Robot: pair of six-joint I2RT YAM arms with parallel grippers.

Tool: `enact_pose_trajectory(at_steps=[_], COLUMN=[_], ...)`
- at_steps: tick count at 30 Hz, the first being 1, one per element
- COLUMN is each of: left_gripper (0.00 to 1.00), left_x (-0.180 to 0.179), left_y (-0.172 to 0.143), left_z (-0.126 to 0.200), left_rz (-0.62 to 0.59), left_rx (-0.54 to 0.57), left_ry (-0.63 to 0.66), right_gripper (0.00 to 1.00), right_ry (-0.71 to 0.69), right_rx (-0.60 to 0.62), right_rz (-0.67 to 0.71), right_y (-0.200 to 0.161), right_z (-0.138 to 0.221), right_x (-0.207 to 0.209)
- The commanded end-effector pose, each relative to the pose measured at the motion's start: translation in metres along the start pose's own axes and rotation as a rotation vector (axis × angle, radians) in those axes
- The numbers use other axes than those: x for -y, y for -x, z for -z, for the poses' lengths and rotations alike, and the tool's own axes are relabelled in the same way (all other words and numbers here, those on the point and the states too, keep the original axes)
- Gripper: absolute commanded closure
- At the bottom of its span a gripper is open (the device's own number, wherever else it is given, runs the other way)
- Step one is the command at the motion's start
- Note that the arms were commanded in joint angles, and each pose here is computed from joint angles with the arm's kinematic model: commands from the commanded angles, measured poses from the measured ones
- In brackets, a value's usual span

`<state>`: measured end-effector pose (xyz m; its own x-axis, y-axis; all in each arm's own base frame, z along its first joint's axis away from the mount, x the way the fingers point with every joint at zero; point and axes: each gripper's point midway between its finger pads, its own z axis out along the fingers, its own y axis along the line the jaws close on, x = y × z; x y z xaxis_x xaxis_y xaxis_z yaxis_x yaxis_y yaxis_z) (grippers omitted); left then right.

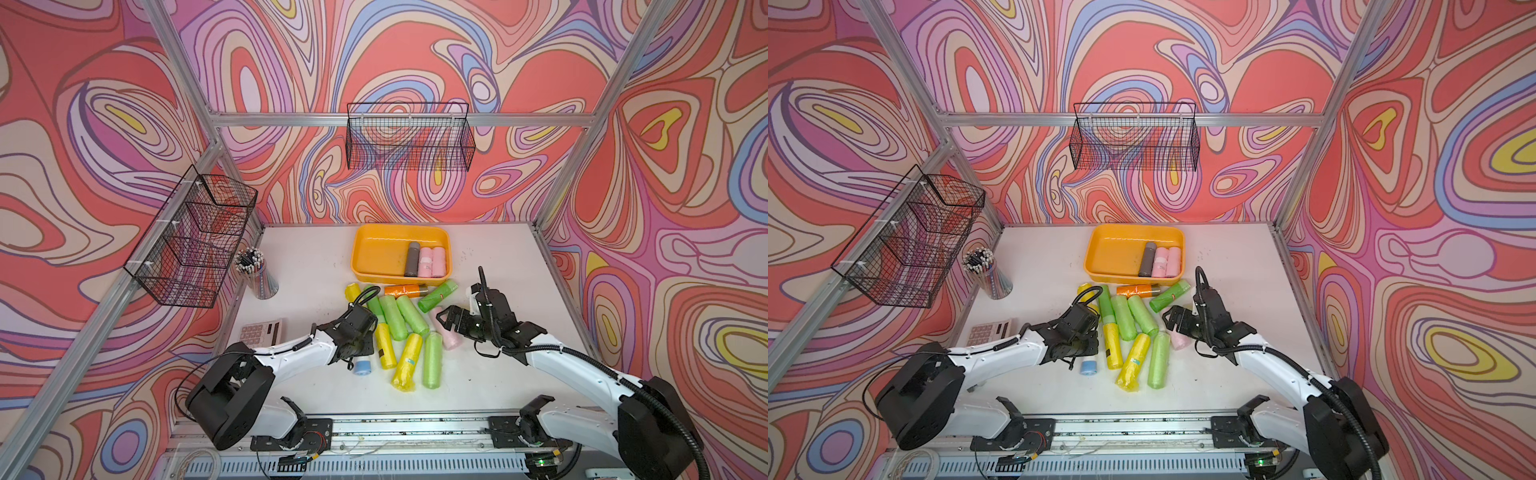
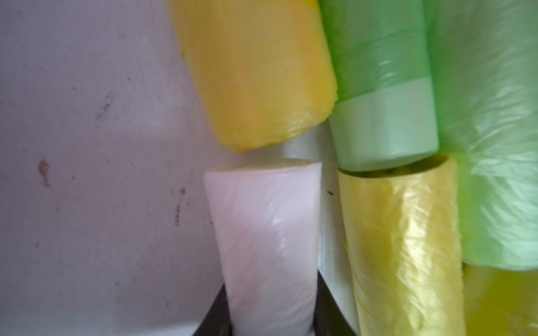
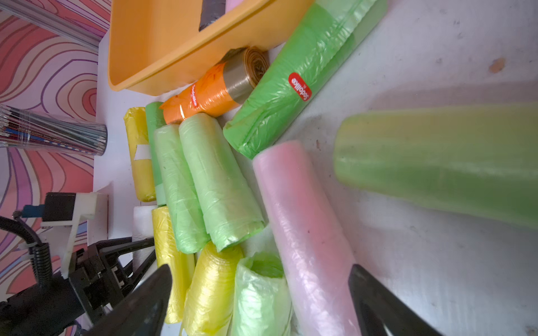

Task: Put the roll of trash bags into the storage box
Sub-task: Pick up the roll of trash bags from the center of the board.

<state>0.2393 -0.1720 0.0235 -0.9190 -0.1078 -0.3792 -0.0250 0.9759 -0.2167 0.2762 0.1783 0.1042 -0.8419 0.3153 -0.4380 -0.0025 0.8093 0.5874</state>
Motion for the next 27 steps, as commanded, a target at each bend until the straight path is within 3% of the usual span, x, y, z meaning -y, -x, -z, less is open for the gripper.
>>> enact_pose_trajectory(at_steps=[1,27], left_gripper=[0.81,0.93], left_x=[-0.004,0.011], left_y=[-0.004,0.023], left_z=[0.008,0.04], left_rz=[-0.011,0.013], left_rx=[-0.008,0.078], left_ry=[0.015,-0.035], right_gripper=[0.03,0.03], right_ry=[0.02,0.041], right_rx=[0.022,0.036], right_rz=[-0.006,0.001], right_y=[0.01,0.015], right_z=[0.0,0.005], right_x=[-0.008,-0.016])
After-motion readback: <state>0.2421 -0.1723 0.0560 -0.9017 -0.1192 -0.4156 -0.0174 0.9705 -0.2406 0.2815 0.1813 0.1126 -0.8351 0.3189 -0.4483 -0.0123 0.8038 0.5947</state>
